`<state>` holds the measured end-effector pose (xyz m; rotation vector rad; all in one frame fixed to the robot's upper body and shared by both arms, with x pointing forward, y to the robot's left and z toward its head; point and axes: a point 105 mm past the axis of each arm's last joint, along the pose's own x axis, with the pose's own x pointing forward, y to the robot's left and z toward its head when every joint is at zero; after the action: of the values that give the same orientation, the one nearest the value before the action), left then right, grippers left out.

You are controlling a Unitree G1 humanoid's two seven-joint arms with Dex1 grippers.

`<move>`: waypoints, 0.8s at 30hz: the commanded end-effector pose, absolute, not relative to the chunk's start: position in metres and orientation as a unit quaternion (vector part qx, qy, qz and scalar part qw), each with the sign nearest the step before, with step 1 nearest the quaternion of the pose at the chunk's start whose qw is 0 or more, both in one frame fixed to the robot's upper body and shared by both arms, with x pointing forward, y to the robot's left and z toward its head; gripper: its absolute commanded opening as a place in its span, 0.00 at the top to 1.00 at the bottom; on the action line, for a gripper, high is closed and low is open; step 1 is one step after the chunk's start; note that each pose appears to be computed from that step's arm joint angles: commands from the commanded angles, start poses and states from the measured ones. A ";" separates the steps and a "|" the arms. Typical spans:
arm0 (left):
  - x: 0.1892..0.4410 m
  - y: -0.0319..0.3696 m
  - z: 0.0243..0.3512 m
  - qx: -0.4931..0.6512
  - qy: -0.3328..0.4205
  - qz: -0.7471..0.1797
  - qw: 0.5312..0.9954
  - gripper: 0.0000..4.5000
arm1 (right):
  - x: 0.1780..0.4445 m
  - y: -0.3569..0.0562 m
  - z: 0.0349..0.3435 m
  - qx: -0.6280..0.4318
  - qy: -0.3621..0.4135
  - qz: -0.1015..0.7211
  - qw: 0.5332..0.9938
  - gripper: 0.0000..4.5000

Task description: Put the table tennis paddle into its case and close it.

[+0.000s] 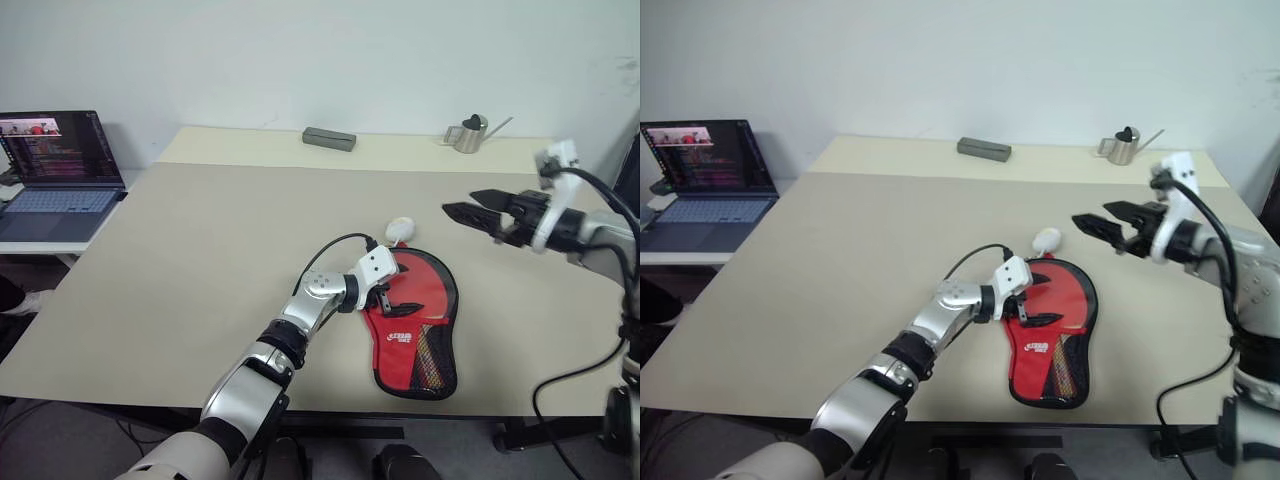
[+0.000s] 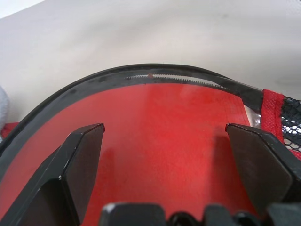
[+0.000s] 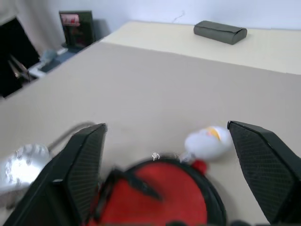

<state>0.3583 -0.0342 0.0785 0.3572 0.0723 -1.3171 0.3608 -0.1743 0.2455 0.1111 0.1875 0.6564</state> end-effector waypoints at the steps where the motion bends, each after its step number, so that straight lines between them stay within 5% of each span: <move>1: 0.350 -0.027 0.044 0.174 0.094 -0.608 0.769 0.00 | 0.387 -0.172 0.240 0.052 0.126 0.275 0.952 0.00; 15: 0.345 -0.032 0.043 0.173 0.093 -0.616 0.763 0.00 | 0.451 -0.143 0.197 0.001 0.199 0.223 0.954 0.00; 24: 0.343 -0.033 0.043 0.173 0.093 -0.618 0.761 0.00 | 0.467 -0.124 0.176 -0.005 0.204 0.208 0.957 0.00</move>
<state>0.3541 -0.0382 0.0794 0.3553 0.0597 -1.3322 0.4599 -0.1253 0.1551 0.0099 0.4873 0.4323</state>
